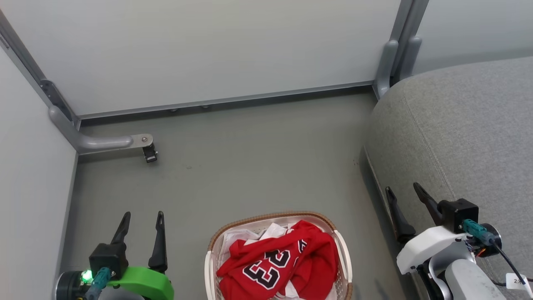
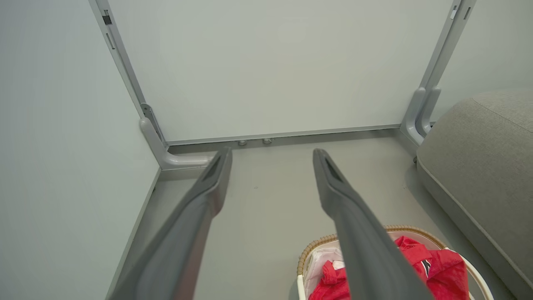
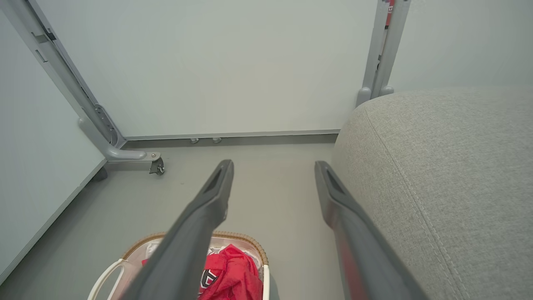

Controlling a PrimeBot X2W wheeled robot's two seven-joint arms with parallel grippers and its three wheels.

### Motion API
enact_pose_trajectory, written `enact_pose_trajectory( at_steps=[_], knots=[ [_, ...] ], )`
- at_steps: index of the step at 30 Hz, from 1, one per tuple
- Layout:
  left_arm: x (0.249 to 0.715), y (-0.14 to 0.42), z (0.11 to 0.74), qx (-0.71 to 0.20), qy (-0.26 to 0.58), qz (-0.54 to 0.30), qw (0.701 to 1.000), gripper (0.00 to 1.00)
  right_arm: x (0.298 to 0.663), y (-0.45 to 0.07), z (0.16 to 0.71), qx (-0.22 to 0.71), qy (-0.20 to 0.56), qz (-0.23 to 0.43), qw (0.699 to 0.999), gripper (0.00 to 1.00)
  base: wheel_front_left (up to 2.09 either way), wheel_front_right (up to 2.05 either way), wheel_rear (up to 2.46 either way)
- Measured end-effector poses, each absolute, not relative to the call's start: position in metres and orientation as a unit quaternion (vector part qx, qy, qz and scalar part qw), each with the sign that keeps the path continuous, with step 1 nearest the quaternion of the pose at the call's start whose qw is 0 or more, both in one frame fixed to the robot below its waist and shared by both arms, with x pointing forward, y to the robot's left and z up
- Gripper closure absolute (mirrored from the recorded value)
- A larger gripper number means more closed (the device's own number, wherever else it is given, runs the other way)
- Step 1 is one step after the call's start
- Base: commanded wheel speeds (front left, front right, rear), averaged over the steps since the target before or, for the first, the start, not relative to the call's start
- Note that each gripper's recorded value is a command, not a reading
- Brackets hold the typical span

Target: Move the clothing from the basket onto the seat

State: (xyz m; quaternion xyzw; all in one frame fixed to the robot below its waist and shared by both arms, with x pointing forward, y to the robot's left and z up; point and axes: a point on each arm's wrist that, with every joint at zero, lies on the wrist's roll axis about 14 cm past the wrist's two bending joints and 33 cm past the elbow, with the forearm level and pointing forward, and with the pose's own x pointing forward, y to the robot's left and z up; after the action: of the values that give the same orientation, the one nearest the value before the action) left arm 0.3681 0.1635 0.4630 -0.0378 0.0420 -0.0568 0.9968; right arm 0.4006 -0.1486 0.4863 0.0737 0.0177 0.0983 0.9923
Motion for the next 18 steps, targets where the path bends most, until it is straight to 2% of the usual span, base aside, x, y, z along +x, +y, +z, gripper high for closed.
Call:
enact_pose_trajectory(
  at_steps=[11, 18],
  knots=[
    [0.401, 0.110, 0.439, -0.018, 0.069, -0.139, 0.988, 0.00, 0.442, -0.144, 0.495, 0.038, -0.009, 0.116, 0.993, 0.00, 0.00, 0.00, 0.00],
    [0.421, 0.062, 0.395, -0.015, 0.121, -0.213, 0.969, 0.00, 0.476, -0.143, 0.494, 0.036, -0.025, 0.115, 0.992, 0.00, 0.00, 0.00, 0.00]
  ],
)
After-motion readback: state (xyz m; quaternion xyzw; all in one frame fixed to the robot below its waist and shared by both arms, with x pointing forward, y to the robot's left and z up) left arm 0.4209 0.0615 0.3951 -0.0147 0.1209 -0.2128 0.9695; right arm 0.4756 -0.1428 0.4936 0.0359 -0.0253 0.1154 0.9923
